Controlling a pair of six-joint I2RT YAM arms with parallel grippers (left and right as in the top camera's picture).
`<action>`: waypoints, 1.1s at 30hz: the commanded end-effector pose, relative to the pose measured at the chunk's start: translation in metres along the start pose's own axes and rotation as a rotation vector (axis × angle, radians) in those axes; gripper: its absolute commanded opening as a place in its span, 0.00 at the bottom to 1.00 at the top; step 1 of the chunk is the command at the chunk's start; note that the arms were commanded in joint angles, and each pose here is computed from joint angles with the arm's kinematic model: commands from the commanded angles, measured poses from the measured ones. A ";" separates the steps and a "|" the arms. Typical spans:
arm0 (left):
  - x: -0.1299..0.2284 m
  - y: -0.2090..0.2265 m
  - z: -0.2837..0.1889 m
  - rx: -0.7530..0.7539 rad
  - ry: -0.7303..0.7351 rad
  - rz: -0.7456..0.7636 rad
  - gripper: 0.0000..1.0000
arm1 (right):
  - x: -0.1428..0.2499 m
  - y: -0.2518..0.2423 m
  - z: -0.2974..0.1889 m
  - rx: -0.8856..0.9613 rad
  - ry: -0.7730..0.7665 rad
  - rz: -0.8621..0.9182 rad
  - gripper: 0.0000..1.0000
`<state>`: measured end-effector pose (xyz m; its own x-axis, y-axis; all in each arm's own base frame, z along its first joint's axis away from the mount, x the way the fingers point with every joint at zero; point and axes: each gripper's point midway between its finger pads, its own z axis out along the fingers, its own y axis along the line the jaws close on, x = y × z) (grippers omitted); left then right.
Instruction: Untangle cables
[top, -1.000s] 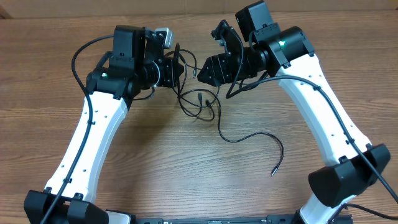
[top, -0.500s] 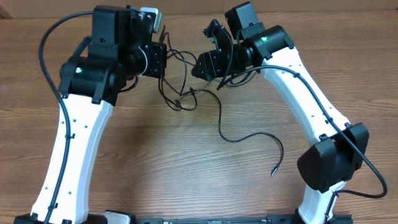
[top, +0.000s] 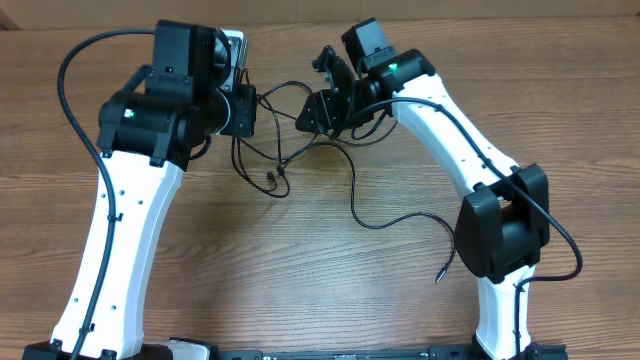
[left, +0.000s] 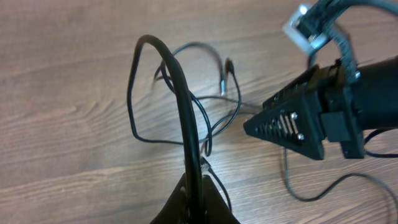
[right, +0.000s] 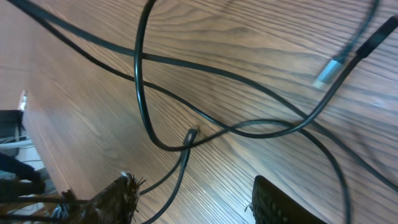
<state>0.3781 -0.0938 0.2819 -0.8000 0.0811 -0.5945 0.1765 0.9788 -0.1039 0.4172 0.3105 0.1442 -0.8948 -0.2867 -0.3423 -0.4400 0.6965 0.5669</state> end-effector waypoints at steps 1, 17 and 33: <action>0.014 0.008 0.012 -0.052 0.043 0.030 0.04 | 0.003 0.018 0.010 -0.062 0.015 -0.011 0.58; 0.028 0.017 0.025 -0.090 0.080 0.030 0.04 | 0.025 0.049 0.072 -0.104 0.088 -0.098 0.58; 0.022 0.016 0.026 -0.087 0.055 0.022 0.04 | 0.008 0.004 0.097 0.138 -0.003 0.007 0.16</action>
<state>0.3784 -0.0810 0.2462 -0.8320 0.0876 -0.5478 0.1310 0.9906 -0.0405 0.3977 0.3920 0.0967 -0.8490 -0.3680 -0.3792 -0.5268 0.6459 0.5525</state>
